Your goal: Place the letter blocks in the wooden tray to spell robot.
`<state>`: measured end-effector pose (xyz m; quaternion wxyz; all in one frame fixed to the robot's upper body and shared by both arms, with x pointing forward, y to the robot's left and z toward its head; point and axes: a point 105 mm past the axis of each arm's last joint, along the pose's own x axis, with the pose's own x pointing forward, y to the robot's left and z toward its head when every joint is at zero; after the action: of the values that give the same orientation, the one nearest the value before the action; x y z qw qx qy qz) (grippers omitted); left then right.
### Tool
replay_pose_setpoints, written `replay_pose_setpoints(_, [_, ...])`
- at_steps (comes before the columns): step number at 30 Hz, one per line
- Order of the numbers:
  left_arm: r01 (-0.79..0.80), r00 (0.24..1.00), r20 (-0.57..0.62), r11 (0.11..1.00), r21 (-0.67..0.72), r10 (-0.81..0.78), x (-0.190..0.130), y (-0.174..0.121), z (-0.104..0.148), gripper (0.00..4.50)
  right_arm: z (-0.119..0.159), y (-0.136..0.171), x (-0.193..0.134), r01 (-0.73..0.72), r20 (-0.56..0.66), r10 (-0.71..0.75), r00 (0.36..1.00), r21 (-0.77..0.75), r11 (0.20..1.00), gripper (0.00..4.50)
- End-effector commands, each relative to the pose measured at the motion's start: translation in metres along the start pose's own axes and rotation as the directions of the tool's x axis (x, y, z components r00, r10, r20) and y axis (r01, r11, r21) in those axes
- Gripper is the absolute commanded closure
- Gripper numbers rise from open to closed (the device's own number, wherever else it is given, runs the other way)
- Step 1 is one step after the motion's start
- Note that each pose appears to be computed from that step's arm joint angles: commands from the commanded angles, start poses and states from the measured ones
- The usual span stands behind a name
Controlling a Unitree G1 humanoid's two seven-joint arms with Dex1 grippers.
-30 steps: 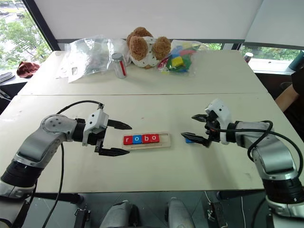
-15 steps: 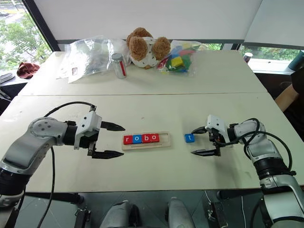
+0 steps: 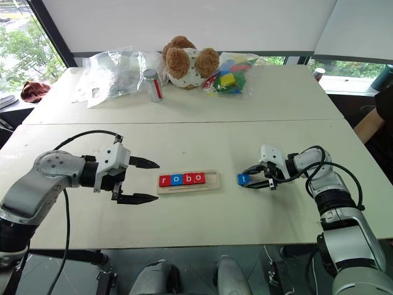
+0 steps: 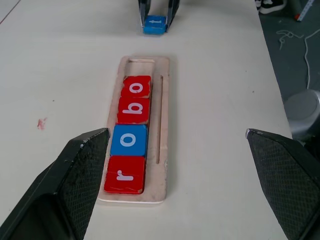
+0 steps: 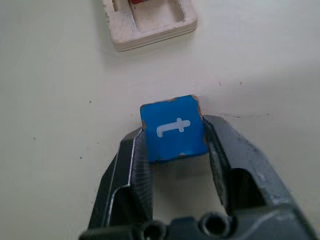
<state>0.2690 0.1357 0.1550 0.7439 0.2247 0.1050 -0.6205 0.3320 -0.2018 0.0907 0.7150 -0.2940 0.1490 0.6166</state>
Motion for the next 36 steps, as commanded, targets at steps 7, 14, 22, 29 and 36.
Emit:
replay_pose_setpoints(7, [-0.062,0.995,-0.078,0.998,0.031,0.064,-0.020,0.007,-0.010,0.00,0.063,-0.015,0.019,-0.022,0.080,0.026,0.996,-0.051,0.998,3.38])
replay_pose_setpoints(14, [-0.070,0.994,-0.076,0.997,0.036,0.073,-0.018,0.008,-0.011,0.00,0.073,-0.021,0.042,-0.047,0.012,0.048,0.999,-0.080,0.996,3.38])
replay_pose_setpoints(22, [-0.074,0.996,-0.054,0.997,0.026,0.075,-0.012,0.005,-0.011,0.00,0.073,-0.015,0.052,-0.099,-0.015,0.098,0.995,-0.099,0.990,3.38])
replay_pose_setpoints(29, [-0.079,0.996,-0.038,0.997,0.023,0.080,-0.008,0.006,-0.010,0.00,0.069,-0.015,0.055,-0.097,-0.029,0.095,0.995,-0.094,0.991,3.38])
replay_pose_setpoints(36, [-0.085,0.996,-0.023,0.996,0.024,0.085,-0.004,0.008,-0.009,0.00,0.070,-0.017,0.063,-0.087,-0.015,0.086,0.996,-0.087,0.992,3.38])
